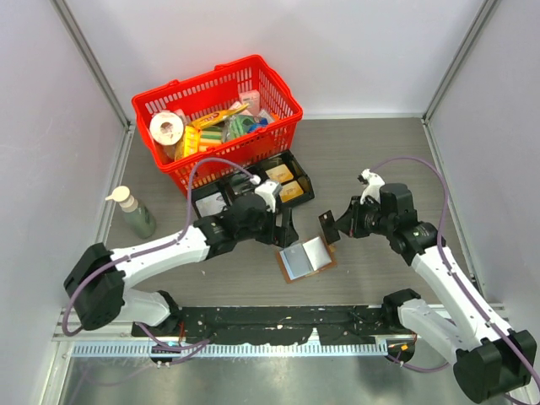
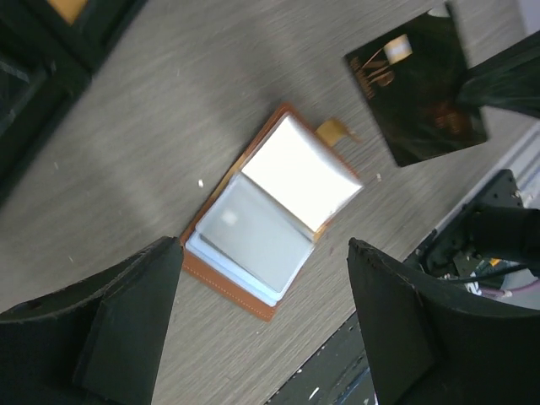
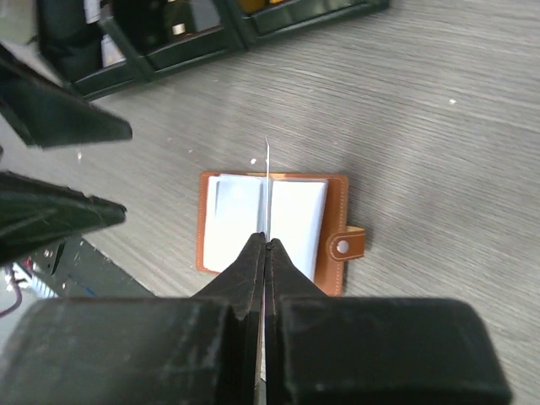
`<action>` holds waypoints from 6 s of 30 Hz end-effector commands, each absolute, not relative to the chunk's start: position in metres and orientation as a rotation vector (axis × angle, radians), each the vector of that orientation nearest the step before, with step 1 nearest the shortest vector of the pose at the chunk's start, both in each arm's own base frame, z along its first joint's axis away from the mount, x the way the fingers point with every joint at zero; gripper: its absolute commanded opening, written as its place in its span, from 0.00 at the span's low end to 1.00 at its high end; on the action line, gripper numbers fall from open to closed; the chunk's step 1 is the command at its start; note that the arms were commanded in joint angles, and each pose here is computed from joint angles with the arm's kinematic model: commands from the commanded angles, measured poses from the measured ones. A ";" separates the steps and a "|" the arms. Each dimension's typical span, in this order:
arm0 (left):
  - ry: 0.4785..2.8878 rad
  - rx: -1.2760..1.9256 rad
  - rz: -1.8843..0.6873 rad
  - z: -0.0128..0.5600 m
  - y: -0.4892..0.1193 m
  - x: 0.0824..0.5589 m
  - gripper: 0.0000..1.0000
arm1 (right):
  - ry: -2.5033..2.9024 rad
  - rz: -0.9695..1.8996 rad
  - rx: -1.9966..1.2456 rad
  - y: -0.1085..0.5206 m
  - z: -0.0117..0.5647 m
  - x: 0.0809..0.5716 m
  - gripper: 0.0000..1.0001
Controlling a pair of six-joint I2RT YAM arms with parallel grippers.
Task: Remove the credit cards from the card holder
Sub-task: Remove the credit card from the card holder, then place the credit card in the storage box, then remove the credit card from the card holder.
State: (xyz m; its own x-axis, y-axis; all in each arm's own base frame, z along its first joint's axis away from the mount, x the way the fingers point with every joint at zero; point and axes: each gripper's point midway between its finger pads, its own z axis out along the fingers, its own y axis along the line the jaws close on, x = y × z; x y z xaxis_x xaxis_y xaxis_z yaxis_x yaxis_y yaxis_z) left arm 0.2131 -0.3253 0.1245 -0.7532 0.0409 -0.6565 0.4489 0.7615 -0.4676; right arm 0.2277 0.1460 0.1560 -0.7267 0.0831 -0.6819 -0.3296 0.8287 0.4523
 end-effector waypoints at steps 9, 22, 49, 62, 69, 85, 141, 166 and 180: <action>1.863 1.134 -1.015 0.225 -0.343 0.179 0.84 | 1.872 1.071 -0.670 0.198 0.232 0.182 0.01; 1.748 1.381 -1.256 0.237 -0.368 0.150 0.72 | 1.681 1.147 -0.921 0.215 0.245 0.144 0.01; 2.150 0.015 -0.523 0.197 -0.233 0.301 0.00 | 1.909 0.762 -0.354 0.166 0.225 0.210 0.74; 2.126 -0.238 -0.515 0.163 -0.240 0.363 0.00 | 1.917 0.729 -0.334 0.161 0.222 0.212 0.75; 2.135 -0.325 -0.592 0.147 -0.256 0.378 0.00 | 1.920 0.727 -0.332 0.160 0.221 0.211 0.76; 2.183 -0.316 -0.504 0.133 -0.236 0.361 0.33 | 1.938 0.726 -0.327 0.161 0.217 0.212 0.76; 2.252 -0.016 -0.758 0.131 -0.203 0.229 1.00 | 2.447 0.356 -0.620 0.266 0.058 0.168 0.52; 2.309 0.086 -0.877 0.119 -0.245 0.217 1.00 | 2.455 0.151 -0.700 0.256 0.046 0.172 0.18; 2.309 0.045 -0.899 0.119 -0.253 0.215 1.00 | 2.461 0.209 -0.633 0.250 0.055 0.179 0.32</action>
State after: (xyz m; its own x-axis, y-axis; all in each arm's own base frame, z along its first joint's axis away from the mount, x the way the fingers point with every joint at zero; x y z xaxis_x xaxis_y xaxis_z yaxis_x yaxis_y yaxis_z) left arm 0.2014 -0.2401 0.0971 -0.8185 -0.1248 -0.5609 0.2529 0.7983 -0.5466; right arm 0.1775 0.2326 0.0379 -0.7307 -0.4433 -0.5191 -0.4697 0.8783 -0.0889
